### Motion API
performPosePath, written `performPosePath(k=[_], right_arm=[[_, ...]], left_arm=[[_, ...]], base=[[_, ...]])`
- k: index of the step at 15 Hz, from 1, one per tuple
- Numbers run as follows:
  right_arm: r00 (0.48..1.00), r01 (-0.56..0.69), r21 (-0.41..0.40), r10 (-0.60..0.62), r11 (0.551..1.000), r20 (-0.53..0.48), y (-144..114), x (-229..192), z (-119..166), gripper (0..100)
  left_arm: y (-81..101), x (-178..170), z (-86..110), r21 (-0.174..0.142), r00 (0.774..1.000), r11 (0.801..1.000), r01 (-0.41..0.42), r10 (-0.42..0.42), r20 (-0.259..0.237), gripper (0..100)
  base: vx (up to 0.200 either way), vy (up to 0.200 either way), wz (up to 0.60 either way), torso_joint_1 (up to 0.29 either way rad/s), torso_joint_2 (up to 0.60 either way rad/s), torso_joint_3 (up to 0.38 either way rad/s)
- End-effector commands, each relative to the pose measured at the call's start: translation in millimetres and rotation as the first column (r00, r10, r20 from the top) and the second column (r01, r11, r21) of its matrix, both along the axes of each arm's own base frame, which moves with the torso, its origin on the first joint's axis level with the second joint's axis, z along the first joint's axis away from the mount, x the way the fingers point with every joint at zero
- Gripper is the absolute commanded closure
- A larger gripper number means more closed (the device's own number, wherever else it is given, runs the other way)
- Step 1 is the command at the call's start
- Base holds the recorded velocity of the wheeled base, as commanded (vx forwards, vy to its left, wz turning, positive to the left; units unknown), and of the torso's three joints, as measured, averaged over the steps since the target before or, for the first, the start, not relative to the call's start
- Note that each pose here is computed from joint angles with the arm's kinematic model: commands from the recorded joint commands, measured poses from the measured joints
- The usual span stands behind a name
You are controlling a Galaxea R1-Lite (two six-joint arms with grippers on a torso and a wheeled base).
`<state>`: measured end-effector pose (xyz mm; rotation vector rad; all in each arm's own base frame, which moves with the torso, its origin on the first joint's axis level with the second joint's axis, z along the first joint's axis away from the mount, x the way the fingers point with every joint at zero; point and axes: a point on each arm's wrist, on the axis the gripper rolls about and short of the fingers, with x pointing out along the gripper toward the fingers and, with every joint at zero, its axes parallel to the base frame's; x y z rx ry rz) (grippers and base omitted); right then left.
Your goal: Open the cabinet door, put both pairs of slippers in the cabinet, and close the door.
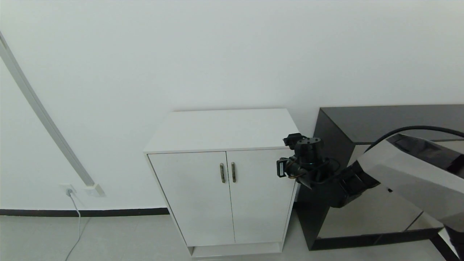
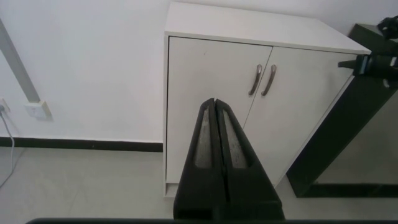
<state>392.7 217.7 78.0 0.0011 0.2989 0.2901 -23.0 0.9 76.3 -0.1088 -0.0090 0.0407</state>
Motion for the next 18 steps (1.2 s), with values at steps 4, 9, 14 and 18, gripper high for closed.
performPosePath(k=[4, 9, 14, 18], right_arm=[[0.993, 0.113, -0.028, -0.112, 0.993, 0.030, -52.9, -51.5, 42.5, 100], [0.978, 0.206, -0.077, -0.206, 0.975, 0.019, -100.5, -108.9, 42.9, 100], [0.959, 0.285, -0.127, -0.282, 0.950, 0.036, -139.0, -159.7, 35.5, 100], [0.950, 0.310, -0.141, -0.311, 0.940, 0.019, -160.8, -200.2, 30.8, 100]], left_arm=[[0.0, 0.1, 0.1, 0.000, 1.000, 1.000, 0.000, 0.000, -0.001, 100], [0.0, 0.1, 0.1, 0.000, 1.000, 1.000, 0.001, -0.001, -0.001, 100], [0.0, 0.1, 0.1, 0.000, 1.000, 1.000, 0.001, -0.001, -0.001, 100], [0.0, 0.1, 0.1, 0.000, 1.000, 1.000, 0.000, 0.000, -0.001, 100]], base=[[0.000, 0.000, 0.00, 0.000, 0.00, 0.000], [0.000, 0.000, 0.00, 0.000, 0.00, 0.000], [0.000, 0.000, 0.00, 0.000, 0.00, 0.000], [0.000, 0.000, 0.00, 0.000, 0.00, 0.000]])
